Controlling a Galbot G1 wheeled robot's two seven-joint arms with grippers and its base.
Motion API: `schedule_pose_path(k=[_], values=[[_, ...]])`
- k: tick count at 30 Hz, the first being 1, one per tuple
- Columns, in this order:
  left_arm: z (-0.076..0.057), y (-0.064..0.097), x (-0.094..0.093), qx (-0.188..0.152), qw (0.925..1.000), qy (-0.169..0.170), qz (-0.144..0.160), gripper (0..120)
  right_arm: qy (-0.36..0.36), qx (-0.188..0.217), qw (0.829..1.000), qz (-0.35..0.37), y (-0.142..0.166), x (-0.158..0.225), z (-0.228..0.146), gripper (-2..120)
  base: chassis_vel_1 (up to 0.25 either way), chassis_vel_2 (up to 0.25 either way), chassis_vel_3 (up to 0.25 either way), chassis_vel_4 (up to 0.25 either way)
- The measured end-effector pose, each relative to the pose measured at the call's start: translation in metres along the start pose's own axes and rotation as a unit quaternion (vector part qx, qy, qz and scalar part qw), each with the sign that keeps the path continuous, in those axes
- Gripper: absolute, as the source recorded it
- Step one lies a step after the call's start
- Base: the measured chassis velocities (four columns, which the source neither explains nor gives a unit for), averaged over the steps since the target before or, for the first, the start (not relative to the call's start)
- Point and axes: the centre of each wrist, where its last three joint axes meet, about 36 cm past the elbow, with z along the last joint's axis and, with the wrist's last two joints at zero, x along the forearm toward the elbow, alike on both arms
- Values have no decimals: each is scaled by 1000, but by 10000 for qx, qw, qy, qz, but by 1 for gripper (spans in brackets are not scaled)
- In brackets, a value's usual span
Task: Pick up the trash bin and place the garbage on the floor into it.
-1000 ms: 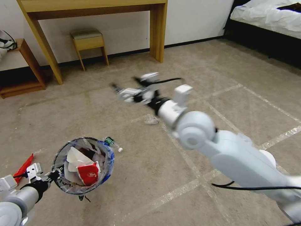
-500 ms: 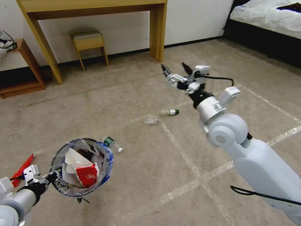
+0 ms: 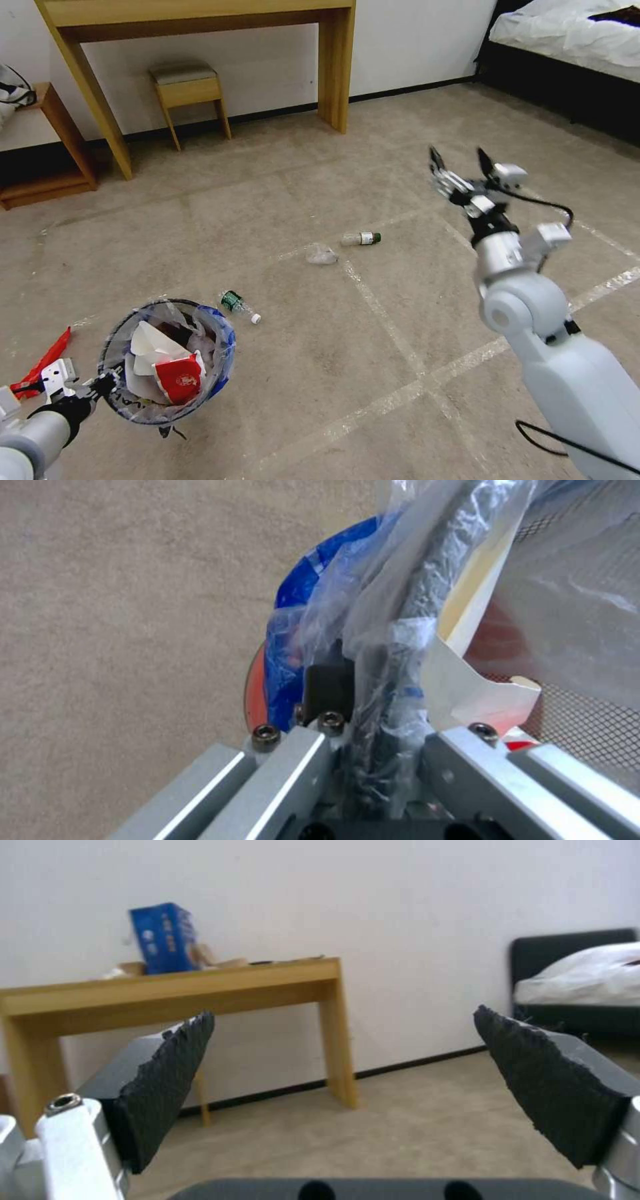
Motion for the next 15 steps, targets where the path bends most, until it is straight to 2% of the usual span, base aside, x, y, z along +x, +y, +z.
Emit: schedule_pose_path(k=[8,15], values=[[2,-3,2,73,10000,-42,26,0,-81,278,9991,322,-18,10,17,100,0,0,0,0],[4,-3,4,65,9999,-75,-46,0,-200,368,9985,362,-26,12,31,100,0,0,0,0]])
